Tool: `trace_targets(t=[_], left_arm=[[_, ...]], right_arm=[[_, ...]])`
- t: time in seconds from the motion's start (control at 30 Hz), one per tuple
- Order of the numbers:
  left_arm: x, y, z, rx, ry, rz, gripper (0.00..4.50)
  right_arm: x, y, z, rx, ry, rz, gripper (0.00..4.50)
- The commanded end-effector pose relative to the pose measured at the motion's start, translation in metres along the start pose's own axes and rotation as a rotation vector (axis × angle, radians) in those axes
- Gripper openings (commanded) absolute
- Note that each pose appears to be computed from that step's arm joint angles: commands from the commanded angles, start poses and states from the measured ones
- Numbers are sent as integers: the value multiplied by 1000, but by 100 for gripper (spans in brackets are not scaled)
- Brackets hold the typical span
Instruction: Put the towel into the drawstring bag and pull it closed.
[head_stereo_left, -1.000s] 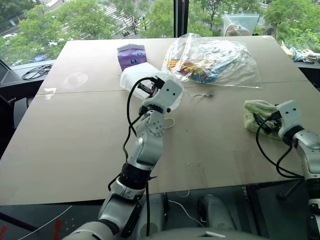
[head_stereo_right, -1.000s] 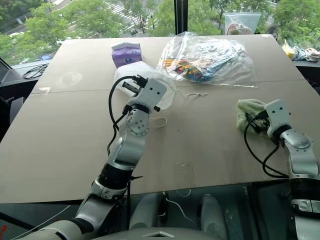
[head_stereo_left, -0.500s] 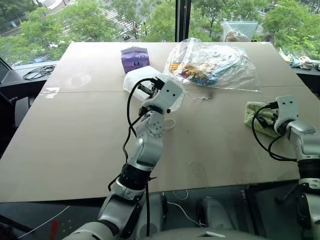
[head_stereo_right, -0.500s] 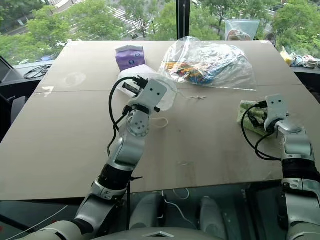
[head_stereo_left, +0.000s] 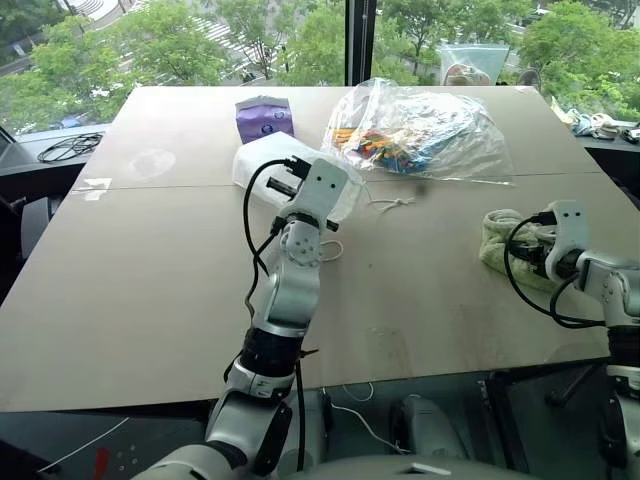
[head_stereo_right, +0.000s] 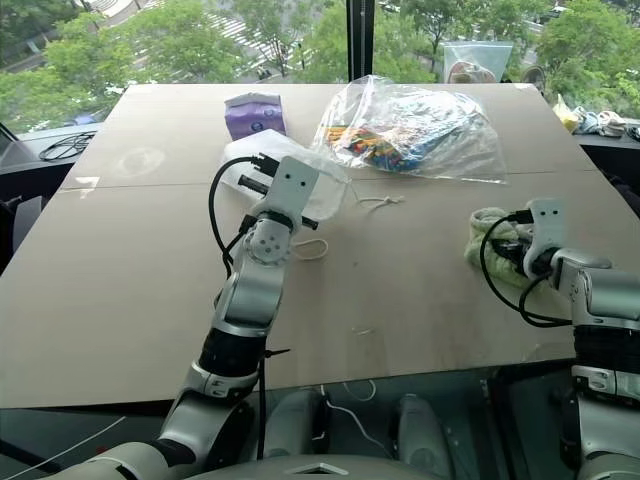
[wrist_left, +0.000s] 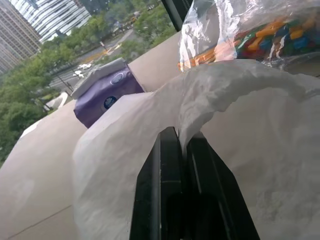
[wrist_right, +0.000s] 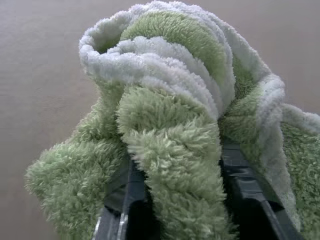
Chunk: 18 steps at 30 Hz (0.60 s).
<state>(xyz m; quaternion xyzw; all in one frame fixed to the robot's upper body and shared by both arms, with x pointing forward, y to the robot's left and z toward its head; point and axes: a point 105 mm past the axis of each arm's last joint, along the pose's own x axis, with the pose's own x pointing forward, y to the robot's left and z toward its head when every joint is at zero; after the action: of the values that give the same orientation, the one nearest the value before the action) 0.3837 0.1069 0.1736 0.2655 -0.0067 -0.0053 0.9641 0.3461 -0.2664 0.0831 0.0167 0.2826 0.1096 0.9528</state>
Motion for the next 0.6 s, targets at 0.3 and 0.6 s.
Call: trace_targets(t=[0.3, 0.6], left_arm=[[-3, 9, 29, -163, -85, -174, 0], [-10, 23, 40, -169, -139, -285, 0]], right_arm=[[-1, 100, 6, 33, -61, 467, 13], [-38, 194, 59, -36, -206, 776, 13]])
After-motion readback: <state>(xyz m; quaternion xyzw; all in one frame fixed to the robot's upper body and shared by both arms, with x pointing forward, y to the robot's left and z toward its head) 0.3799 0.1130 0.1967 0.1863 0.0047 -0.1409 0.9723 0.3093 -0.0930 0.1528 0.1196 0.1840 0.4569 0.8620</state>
